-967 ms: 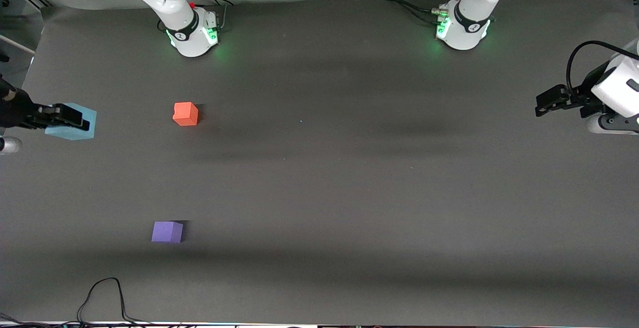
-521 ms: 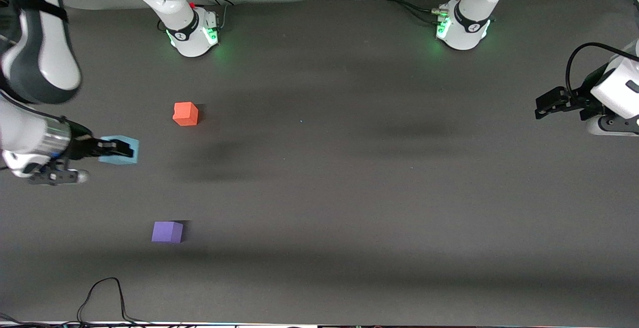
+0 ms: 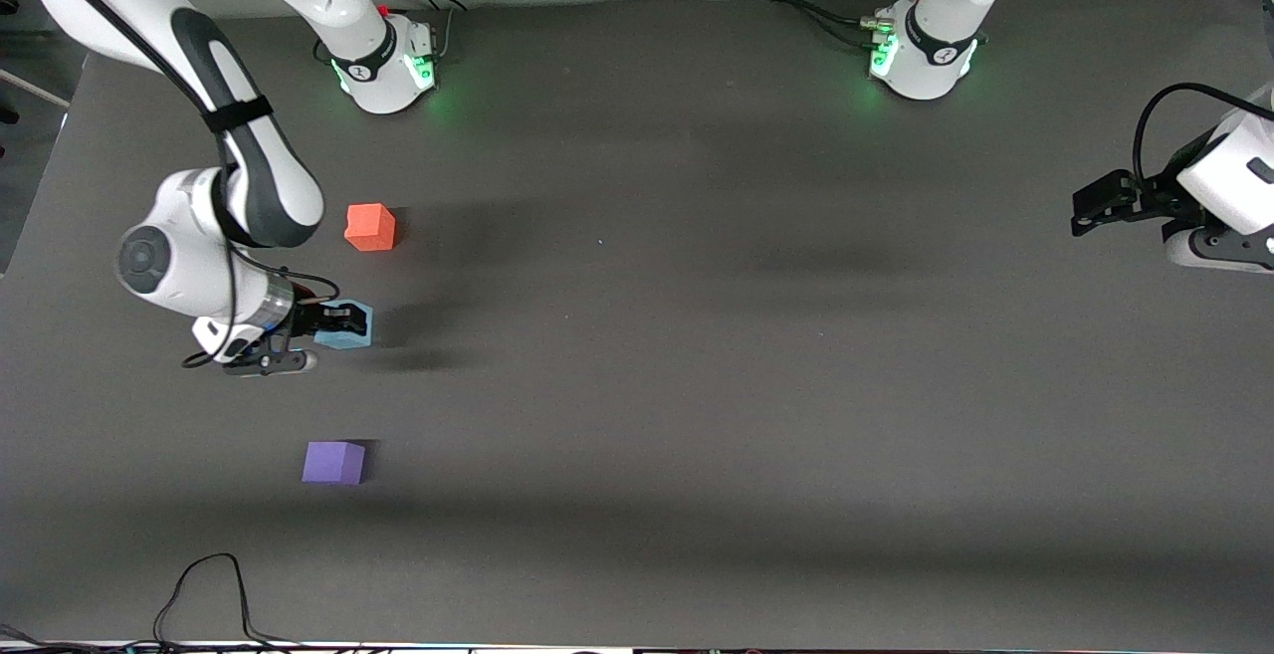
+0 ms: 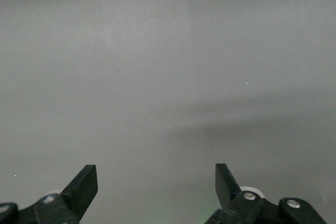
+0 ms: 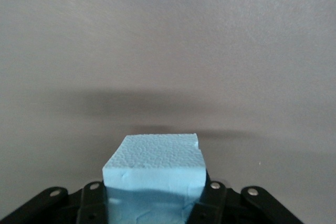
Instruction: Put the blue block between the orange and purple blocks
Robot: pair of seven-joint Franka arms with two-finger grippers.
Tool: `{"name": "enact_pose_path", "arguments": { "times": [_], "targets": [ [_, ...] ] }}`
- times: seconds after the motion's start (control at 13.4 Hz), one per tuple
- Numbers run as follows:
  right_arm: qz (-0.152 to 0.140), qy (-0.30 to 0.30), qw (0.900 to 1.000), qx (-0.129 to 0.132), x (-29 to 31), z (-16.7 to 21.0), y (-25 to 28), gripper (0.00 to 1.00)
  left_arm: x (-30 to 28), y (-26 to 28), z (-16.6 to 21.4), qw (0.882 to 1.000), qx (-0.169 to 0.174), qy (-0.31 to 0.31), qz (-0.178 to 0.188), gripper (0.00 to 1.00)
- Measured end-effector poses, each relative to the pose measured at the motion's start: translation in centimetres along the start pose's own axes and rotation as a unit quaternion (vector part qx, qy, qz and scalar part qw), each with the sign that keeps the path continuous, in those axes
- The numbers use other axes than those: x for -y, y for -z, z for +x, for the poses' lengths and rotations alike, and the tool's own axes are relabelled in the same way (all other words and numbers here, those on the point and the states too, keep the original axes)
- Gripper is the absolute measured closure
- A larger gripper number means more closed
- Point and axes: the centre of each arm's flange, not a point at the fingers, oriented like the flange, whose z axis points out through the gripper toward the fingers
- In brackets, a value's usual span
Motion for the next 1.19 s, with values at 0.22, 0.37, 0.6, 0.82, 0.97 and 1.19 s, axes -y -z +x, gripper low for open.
{"name": "enact_pose_path", "arguments": {
  "times": [0.22,0.37,0.6,0.82,0.97,1.19],
  "targets": [
    [-0.013,-0.001,1.000,-0.003,-2.2,-0.6,-3.4,0.44,0.1,0.0,0.0,1.000,0.001,-0.005,0.007,0.00],
    [-0.013,-0.002,1.000,-0.006,-2.8,-0.6,-4.7,0.44,0.1,0.0,0.0,1.000,0.001,-0.006,0.008,0.00],
    [-0.012,-0.005,1.000,-0.007,-3.0,-0.6,-5.2,0.41,0.1,0.0,0.0,1.000,0.000,-0.006,0.008,0.00],
    [-0.013,-0.019,1.000,-0.011,-3.2,-0.2,-4.8,0.13,0.1,0.1,0.0,1.000,-0.001,0.003,0.007,0.00],
    [-0.015,-0.021,1.000,-0.002,-3.2,0.6,-3.0,0.00,0.1,0.1,0.0,1.000,-0.001,0.017,0.007,0.00],
    [-0.027,-0.013,0.999,0.010,-2.5,1.6,6.5,0.00,0.1,0.2,0.0,1.000,-0.002,0.019,0.007,0.00]
  ]
}}
